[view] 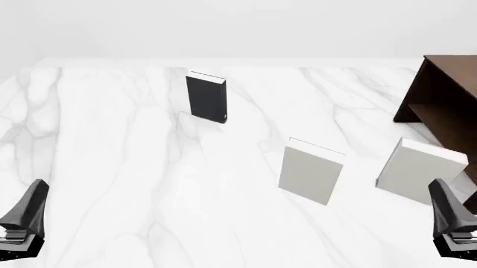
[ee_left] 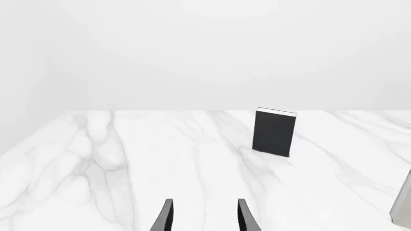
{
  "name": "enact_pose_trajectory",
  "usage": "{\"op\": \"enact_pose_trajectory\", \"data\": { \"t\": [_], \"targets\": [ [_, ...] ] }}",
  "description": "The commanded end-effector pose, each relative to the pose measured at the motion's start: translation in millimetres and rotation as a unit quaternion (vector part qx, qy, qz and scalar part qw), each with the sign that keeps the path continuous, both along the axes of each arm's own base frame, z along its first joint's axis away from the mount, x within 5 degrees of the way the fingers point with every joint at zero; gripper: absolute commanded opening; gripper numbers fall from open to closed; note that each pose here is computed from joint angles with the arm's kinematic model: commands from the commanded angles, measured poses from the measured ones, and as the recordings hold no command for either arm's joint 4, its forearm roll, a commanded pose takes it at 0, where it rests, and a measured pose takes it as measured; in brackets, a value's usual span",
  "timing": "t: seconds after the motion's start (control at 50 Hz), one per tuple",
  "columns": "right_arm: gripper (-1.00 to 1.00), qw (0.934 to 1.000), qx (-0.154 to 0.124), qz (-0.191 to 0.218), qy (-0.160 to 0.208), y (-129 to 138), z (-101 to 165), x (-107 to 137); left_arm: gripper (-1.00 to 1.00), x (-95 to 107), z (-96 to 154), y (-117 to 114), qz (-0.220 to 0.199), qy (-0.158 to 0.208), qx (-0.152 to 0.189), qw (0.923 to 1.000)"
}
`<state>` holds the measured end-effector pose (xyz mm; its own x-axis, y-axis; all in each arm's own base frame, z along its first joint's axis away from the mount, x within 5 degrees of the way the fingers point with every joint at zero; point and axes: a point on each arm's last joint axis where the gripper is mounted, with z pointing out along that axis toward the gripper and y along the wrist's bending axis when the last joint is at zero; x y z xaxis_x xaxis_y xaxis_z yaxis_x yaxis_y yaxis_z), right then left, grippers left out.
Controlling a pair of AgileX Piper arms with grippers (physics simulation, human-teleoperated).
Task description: Pick up the book on the left and place it on top of the shelf.
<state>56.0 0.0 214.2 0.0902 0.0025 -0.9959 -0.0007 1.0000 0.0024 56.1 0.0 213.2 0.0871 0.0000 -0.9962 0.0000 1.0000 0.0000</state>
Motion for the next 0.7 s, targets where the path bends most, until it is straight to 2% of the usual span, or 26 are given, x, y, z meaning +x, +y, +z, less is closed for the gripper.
{"op": "enact_pose_trajectory", "data": {
  "t": [0.02,0.12,0.16,0.2,0.22,0.28,0.3,0.32,0.36,0.44,0.6,0.62,0.7],
  "targets": [
    [1.00,1.0000,-0.003,0.006,-0.005,1,2,0,1.00,0,0,0,0.000,0.000,0.000,1.0000],
    [1.00,1.0000,-0.001,0.005,-0.007,1,3,0,1.00,0,0,0,0.000,0.000,0.000,1.0000],
    [1.00,0.9999,0.012,0.007,-0.008,1,7,-1,1.00,0,0,0,0.000,0.000,0.000,1.0000],
    [1.00,0.9999,0.012,0.008,-0.009,1,8,-1,1.00,0,0,0,0.000,0.000,0.000,1.0000],
    [1.00,0.9996,0.020,0.015,-0.014,1,15,-3,1.00,0,0,0,0.000,0.000,0.000,1.0000],
    [1.00,0.9996,0.021,0.015,-0.015,1,22,-4,1.00,0,0,0,0.000,0.000,0.000,1.0000],
    [1.00,0.9990,0.035,0.014,-0.026,1,33,-7,1.00,0,0,0,0.000,0.000,0.000,1.0000],
    [1.00,0.9986,0.037,0.019,-0.033,1,41,-9,1.00,0,0,0,0.000,0.000,0.000,1.0000],
    [1.00,0.9983,0.025,0.029,-0.043,2,55,-14,1.00,0,0,0,0.000,0.000,0.000,1.0000],
    [1.00,0.9982,0.007,0.046,-0.037,4,63,-17,1.00,0,0,0,0.000,0.000,0.000,1.0000],
    [1.00,0.9973,-0.004,0.063,-0.037,7,86,2,1.00,0,0,0,0.000,0.000,0.000,1.0000],
    [1.00,0.9965,-0.010,0.070,-0.043,9,97,6,1.00,0,0,0,0.000,0.000,0.000,1.0000],
    [1.00,0.9953,-0.026,0.080,-0.048,12,111,13,1.00,0,0,0,0.000,0.000,0.000,1.0000]
  ]
}}
